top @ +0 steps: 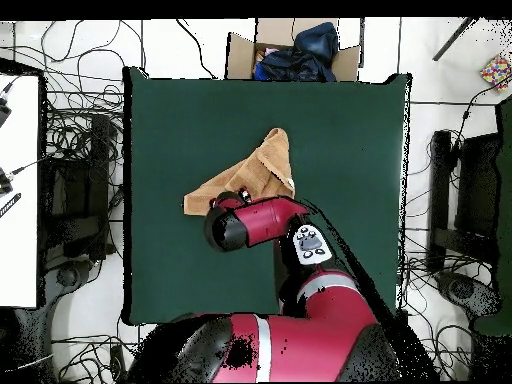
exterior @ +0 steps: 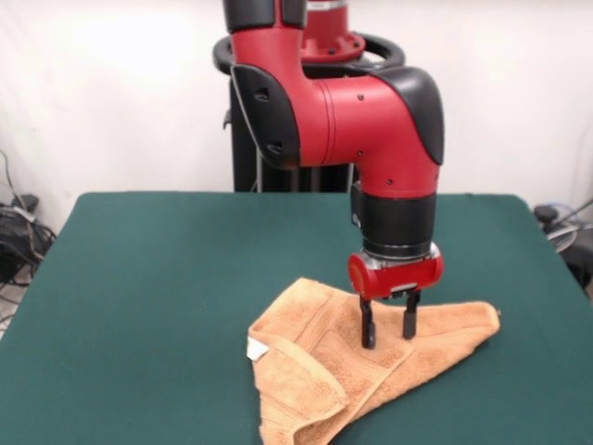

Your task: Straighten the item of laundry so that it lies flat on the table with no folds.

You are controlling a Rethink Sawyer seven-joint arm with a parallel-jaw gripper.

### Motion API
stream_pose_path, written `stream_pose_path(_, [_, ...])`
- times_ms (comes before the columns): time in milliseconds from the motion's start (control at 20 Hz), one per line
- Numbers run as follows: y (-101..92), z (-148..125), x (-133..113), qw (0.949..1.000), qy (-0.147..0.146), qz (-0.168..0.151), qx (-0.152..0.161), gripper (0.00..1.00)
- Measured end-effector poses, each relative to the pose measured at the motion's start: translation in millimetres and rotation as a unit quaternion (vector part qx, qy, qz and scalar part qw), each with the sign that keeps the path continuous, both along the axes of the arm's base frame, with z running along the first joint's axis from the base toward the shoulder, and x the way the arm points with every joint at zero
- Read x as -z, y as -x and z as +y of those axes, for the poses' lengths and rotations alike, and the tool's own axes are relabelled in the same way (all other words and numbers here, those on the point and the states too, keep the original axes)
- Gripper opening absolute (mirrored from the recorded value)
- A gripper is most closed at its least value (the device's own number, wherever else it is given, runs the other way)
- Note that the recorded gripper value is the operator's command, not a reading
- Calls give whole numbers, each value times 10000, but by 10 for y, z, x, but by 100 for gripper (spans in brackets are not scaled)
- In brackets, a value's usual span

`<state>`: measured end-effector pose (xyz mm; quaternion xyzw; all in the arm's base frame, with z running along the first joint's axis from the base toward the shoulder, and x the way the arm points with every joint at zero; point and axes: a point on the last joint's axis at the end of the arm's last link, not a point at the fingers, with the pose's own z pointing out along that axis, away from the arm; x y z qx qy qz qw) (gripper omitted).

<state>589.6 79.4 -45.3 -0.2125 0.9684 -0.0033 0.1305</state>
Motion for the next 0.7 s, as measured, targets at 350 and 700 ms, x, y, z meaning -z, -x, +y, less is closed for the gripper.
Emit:
stream_pose_path(350, [4, -14, 1, 10000, 13, 4, 5, 100])
stream_pose_path(700, [3, -41, 2, 10000, 15, 6, 28, 0])
